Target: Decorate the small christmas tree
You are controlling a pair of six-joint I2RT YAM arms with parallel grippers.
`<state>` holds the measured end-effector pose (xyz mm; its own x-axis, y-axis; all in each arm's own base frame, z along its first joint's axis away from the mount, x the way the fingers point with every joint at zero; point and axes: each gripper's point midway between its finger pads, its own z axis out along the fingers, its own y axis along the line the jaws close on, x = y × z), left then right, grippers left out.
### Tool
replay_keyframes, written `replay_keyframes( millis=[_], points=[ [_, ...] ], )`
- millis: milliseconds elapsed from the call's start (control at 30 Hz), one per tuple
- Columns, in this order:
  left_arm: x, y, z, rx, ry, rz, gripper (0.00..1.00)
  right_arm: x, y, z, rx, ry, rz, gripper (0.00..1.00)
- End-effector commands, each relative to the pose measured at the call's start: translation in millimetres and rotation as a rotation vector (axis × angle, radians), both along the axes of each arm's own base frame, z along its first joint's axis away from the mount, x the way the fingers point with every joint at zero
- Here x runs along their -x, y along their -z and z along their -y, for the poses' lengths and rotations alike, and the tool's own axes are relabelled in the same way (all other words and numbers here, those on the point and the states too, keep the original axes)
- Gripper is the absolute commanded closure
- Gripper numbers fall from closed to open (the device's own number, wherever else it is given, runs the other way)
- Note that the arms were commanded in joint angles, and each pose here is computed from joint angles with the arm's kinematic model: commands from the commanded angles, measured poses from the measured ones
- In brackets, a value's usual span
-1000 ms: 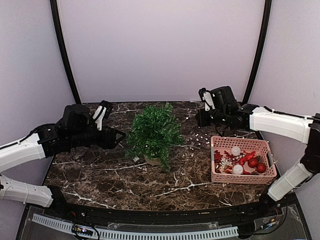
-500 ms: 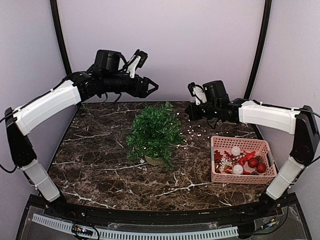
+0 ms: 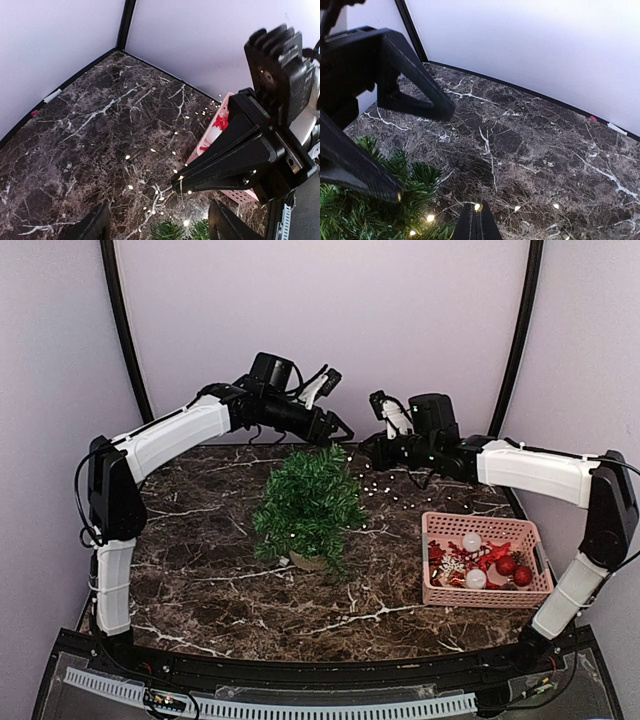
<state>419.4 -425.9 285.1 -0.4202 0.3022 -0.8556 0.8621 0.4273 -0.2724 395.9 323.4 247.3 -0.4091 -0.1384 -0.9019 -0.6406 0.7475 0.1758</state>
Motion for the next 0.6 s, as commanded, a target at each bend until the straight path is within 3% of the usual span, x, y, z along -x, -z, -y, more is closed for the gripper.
replay_keyframes(
  millis=[0,333,567],
  points=[
    [22.1,-13.7,8.8,0.044,0.134,-0.005,0.32,-9.3,-32.0,-6.5,-0.065,-0.014,0.097,1.0],
    [28.2,-4.7,16.3,0.068,0.184,-0.055,0.56,-11.8,-37.0,-10.0,-0.068,-0.019,0.11,1.0],
    [29.4,4.1,21.7,0.065,0.197,-0.075,0.57,-7.5,-42.1,-12.9,-0.073,-0.034,0.118,1.0]
  ],
)
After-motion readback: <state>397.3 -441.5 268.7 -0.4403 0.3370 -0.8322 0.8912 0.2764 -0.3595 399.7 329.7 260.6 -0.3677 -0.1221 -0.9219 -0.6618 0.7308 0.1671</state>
